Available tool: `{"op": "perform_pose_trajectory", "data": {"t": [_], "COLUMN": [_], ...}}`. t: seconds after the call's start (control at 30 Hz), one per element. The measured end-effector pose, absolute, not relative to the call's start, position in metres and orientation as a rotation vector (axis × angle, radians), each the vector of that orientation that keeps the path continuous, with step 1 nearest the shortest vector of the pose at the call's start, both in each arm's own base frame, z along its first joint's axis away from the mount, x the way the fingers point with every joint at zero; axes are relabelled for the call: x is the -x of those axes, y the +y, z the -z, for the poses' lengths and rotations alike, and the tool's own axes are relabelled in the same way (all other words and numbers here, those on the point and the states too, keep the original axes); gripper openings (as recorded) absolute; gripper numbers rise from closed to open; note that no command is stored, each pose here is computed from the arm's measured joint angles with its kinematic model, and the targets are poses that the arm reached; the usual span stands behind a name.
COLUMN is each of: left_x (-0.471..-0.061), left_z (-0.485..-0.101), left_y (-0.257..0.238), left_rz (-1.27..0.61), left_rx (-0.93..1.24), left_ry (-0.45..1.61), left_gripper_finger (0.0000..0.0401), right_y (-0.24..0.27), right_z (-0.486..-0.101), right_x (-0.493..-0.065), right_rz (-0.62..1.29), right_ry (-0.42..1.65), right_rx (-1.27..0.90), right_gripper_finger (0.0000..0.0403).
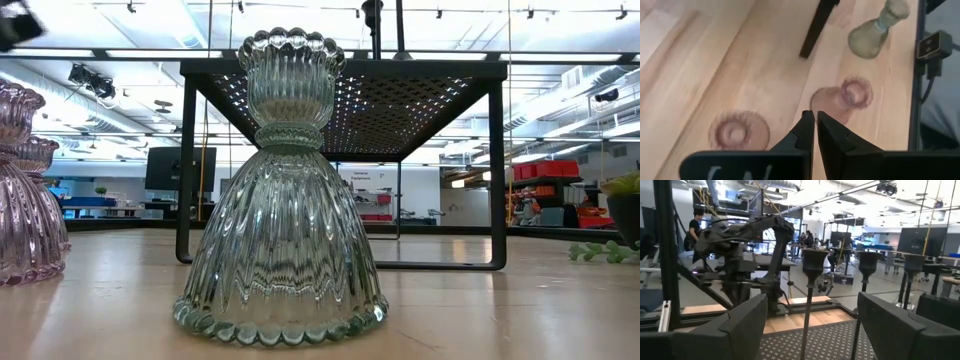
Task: Pick & Place candle stick holders
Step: Put the pink glass candle holder on the shelf
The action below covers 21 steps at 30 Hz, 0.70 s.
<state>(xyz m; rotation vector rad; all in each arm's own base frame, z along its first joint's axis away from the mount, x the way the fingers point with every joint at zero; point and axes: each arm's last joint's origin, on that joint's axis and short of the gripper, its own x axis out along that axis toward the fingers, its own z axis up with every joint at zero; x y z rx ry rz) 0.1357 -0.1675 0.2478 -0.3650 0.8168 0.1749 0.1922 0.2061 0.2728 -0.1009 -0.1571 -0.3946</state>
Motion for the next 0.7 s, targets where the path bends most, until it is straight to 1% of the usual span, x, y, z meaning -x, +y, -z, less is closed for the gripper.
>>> {"op": "perform_pose_trajectory", "data": {"t": [0.13, 0.23, 0.37, 0.53, 0.7], "left_x": [-0.116, -0.105, -0.103, -0.111, -0.119], "left_z": [-0.243, -0.236, -0.228, -0.211, -0.186], "left_y": [-0.173, -0.177, -0.182, -0.189, -0.197], "left_rz": [-0.235, -0.292, -0.331, -0.417, -0.522], "left_rx": [0.428, 0.457, 0.435, 0.4, 0.361], "left_ry": [0.828, 0.874, 0.864, 0.825, 0.889], "left_gripper_finger": [0.0028, 0.0047, 0.0094, 0.0166, 0.023], "right_y": [0.207, 0.208, 0.208, 0.208, 0.209], "right_z": [-0.273, -0.273, -0.272, -0.271, -0.27], "right_x": [-0.193, -0.193, -0.193, -0.193, -0.194], "right_rz": [0.36, 0.357, 0.357, 0.352, 0.346], "right_ry": [-0.174, -0.176, -0.176, -0.175, -0.172], "right_rx": [0.111, 0.111, 0.111, 0.087, 0.081], "right_gripper_finger": [0.0302, 0.0299, 0.0299, 0.0299, 0.0299]}}
